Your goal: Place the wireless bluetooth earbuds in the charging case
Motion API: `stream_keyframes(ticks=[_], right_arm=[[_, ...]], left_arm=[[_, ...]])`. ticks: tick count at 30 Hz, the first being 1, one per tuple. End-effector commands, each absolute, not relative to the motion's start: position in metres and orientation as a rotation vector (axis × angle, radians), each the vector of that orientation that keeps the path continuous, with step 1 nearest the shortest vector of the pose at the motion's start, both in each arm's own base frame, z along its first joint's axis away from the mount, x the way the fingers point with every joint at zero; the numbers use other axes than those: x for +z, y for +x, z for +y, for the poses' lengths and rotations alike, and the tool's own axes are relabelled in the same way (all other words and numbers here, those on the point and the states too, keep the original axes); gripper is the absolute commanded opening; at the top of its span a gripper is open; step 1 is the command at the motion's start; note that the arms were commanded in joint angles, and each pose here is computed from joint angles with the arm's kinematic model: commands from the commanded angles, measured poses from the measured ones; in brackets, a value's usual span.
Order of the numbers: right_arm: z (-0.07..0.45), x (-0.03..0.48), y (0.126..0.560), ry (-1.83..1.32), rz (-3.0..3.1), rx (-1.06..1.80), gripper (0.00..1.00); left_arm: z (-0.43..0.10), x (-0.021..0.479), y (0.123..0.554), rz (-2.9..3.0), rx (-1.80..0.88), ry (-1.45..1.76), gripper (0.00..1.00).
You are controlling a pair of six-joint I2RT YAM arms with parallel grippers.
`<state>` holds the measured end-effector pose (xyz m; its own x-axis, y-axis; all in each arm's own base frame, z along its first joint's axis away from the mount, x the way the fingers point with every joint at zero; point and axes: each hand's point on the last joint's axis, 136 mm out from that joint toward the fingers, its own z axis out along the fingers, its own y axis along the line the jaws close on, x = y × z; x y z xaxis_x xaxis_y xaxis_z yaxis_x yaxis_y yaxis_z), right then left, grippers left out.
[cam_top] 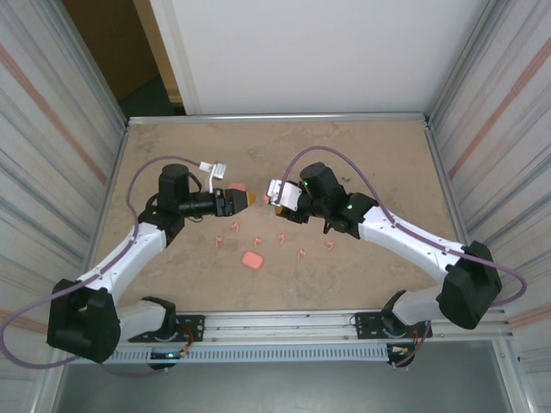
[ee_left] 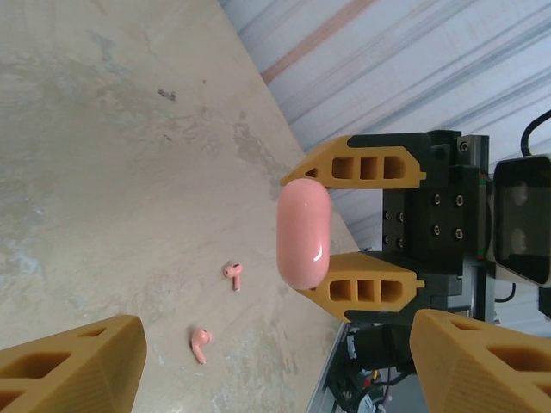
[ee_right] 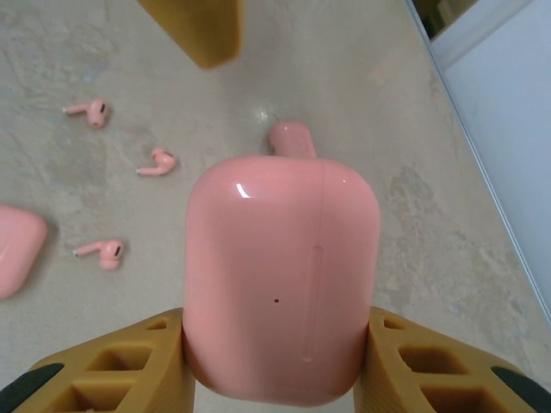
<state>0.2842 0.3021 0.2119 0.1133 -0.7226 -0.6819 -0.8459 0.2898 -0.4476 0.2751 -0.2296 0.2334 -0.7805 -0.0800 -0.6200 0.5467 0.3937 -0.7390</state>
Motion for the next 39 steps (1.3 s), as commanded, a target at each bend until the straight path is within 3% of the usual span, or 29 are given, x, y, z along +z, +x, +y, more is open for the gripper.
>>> stream_keyframes(ticks=[1, 8, 39], right_arm=[[0.302, 0.222, 0.275, -1.434, 1.628, 0.210, 0.33], [0.304, 0.225, 0.271, -1.427, 1.623, 0.235, 0.33], [0.308, 0.228, 0.269, -1.442, 1.627, 0.260, 0.33]], left_arm=[[-0.243, 0.255, 0.272, 1.989, -1.429, 0.507, 0.79], [-0.264, 0.256, 0.268, 1.971, -1.461, 0.559, 0.76], [-0.289, 0.245, 0.266, 1.988, -1.503, 0.618, 0.43]])
